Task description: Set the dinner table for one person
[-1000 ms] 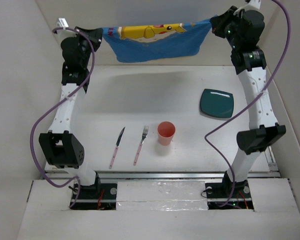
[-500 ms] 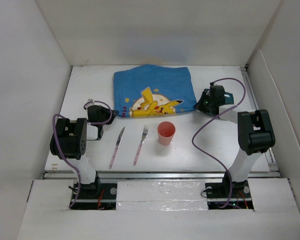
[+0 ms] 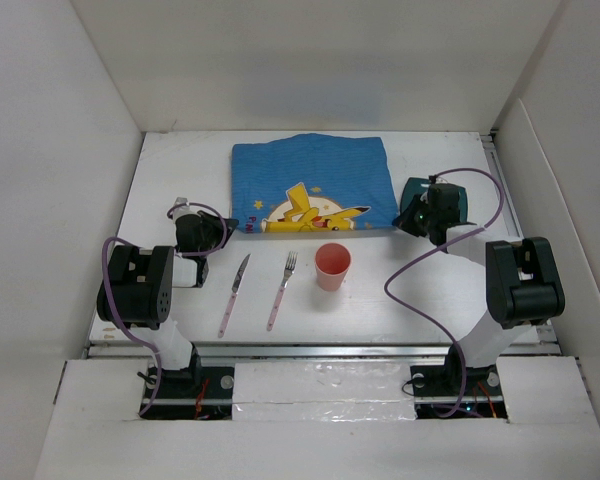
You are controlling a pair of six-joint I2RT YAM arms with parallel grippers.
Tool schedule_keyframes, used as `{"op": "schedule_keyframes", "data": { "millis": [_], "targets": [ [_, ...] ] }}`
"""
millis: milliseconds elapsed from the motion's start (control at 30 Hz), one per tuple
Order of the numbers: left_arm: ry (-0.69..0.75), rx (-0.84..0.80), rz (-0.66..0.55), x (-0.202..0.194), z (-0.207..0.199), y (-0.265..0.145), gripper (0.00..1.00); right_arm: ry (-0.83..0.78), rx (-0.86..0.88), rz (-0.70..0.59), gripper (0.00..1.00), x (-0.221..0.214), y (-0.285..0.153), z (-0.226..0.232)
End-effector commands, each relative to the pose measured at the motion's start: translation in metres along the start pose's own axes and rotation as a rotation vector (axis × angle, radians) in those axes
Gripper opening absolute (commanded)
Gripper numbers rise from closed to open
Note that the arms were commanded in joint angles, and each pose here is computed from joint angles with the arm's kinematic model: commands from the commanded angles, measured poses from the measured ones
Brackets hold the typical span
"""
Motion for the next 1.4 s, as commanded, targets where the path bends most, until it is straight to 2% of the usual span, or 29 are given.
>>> {"op": "schedule_keyframes", "data": {
  "millis": [0, 133, 167, 233, 267, 300, 333, 400, 467, 533, 567, 600, 633, 667, 700, 733, 800, 833, 867, 967, 1000, 1067, 1100, 1133, 1200, 1233, 1367],
  "targets": [
    [0.052, 0.001, -0.041, 0.002, -0.006, -0.008, 0.0, 0.028, -0.016, -0.06, 0.0, 0.004, -0.008, -0.003],
    [0.065, 0.069, -0.094, 0.008, -0.008, -0.012, 0.0, 0.059, -0.029, -0.075, 0.01, -0.001, -0.017, 0.0],
    [0.063, 0.105, -0.083, 0.008, -0.008, -0.011, 0.04, 0.069, -0.038, -0.069, 0.04, -0.007, -0.018, -0.001],
    [0.061, 0.133, -0.081, 0.009, -0.009, -0.013, 0.08, 0.084, -0.025, -0.084, 0.14, -0.008, -0.02, 0.003],
    [0.057, 0.132, -0.086, 0.009, -0.01, -0.014, 0.22, 0.089, -0.021, -0.097, 0.22, -0.006, -0.024, 0.004],
    [0.055, 0.122, -0.09, 0.01, -0.013, -0.016, 0.28, 0.093, -0.022, -0.1, 0.27, -0.008, -0.026, 0.007],
    [0.048, 0.098, -0.093, 0.011, -0.022, -0.023, 0.38, 0.089, -0.028, -0.118, 0.37, -0.003, -0.034, 0.012],
    [0.038, 0.095, -0.089, 0.011, -0.028, -0.028, 0.4, 0.082, -0.043, -0.141, 0.39, 0.003, -0.038, 0.013],
    [0.004, 0.069, -0.096, 0.012, -0.041, -0.038, 0.48, 0.057, -0.066, -0.166, 0.47, 0.014, -0.054, 0.021],
    [-0.021, 0.009, -0.084, 0.01, -0.051, -0.048, 0.49, 0.04, -0.052, -0.217, 0.55, 0.033, -0.069, 0.032],
    [-0.011, -0.052, -0.089, 0.012, -0.067, -0.058, 0.48, 0.021, -0.073, -0.256, 0.55, 0.04, -0.084, 0.038],
    [-0.001, -0.061, -0.087, 0.013, -0.073, -0.064, 0.47, 0.013, -0.083, -0.29, 0.55, 0.049, -0.094, 0.04],
    [0.031, -0.105, -0.09, 0.015, -0.087, -0.071, 0.35, 0.004, -0.093, -0.301, 0.49, 0.05, -0.103, 0.043],
    [0.057, -0.176, -0.084, 0.016, -0.105, -0.086, 0.28, 0.009, -0.107, -0.372, 0.38, 0.059, -0.12, 0.045],
    [0.076, -0.193, -0.07, 0.015, -0.112, -0.095, 0.18, 0.016, -0.114, -0.401, 0.16, 0.061, -0.128, 0.045],
    [0.096, -0.238, -0.06, 0.015, -0.124, -0.105, 0.0, 0.033, -0.153, -0.393, 0.04, 0.052, -0.131, 0.035],
    [0.194, -0.404, -0.006, 0.01, -0.155, -0.147, 0.0, 0.098, -0.187, -0.453, 0.0, 0.052, -0.141, 0.017],
    [0.191, -0.39, 0.0, 0.009, -0.154, -0.147, 0.0, 0.113, -0.215, -0.461, 0.0, 0.051, -0.141, 0.007],
    [0.255, -0.457, 0.006, 0.007, -0.163, -0.165, 0.0, 0.131, -0.199, -0.451, 0.0, 0.05, -0.14, 0.001],
    [0.339, -0.45, 0.001, 0.007, -0.167, -0.184, 0.0, 0.214, -0.249, -0.39, 0.0, 0.045, -0.128, -0.032],
    [0.389, -0.396, 0.018, 0.007, -0.16, -0.183, 0.0, 0.242, -0.269, -0.368, 0.1, 0.042, -0.123, -0.042],
    [0.454, -0.378, 0.05, 0.007, -0.162, -0.187, 0.07, 0.306, -0.326, -0.383, 0.33, 0.039, -0.122, -0.066],
    [0.504, -0.348, 0.069, 0.006, -0.156, -0.187, 0.11, 0.326, -0.342, -0.395, 0.52, 0.04, -0.122, -0.073],
    [0.531, -0.344, 0.076, 0.006, -0.157, -0.188, 0.16, 0.344, -0.326, -0.38, 0.59, 0.038, -0.118, -0.081],
    [0.579, -0.293, 0.091, 0.0, -0.153, -0.191, 0.21, 0.376, -0.33, -0.368, 0.69, 0.041, -0.118, -0.1],
    [0.623, -0.305, 0.105, -0.007, -0.156, -0.194, 0.24, 0.39, -0.336, -0.357, 0.7, 0.041, -0.116, -0.106],
    [0.648, -0.303, 0.083, -0.009, -0.15, -0.196, 0.32, 0.491, -0.299, -0.284, 0.71, 0.031, -0.094, -0.128]
  ]
}}
Point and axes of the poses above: each gripper's point midway between its finger pads, its own y axis out along the fingers, its own z axis along the line the jaws close on, x = y × z, the point moved 9 cm from there along -y, back along the fingers, and after that the axes turned 14 degrees about -y, right-handed, at the moved point
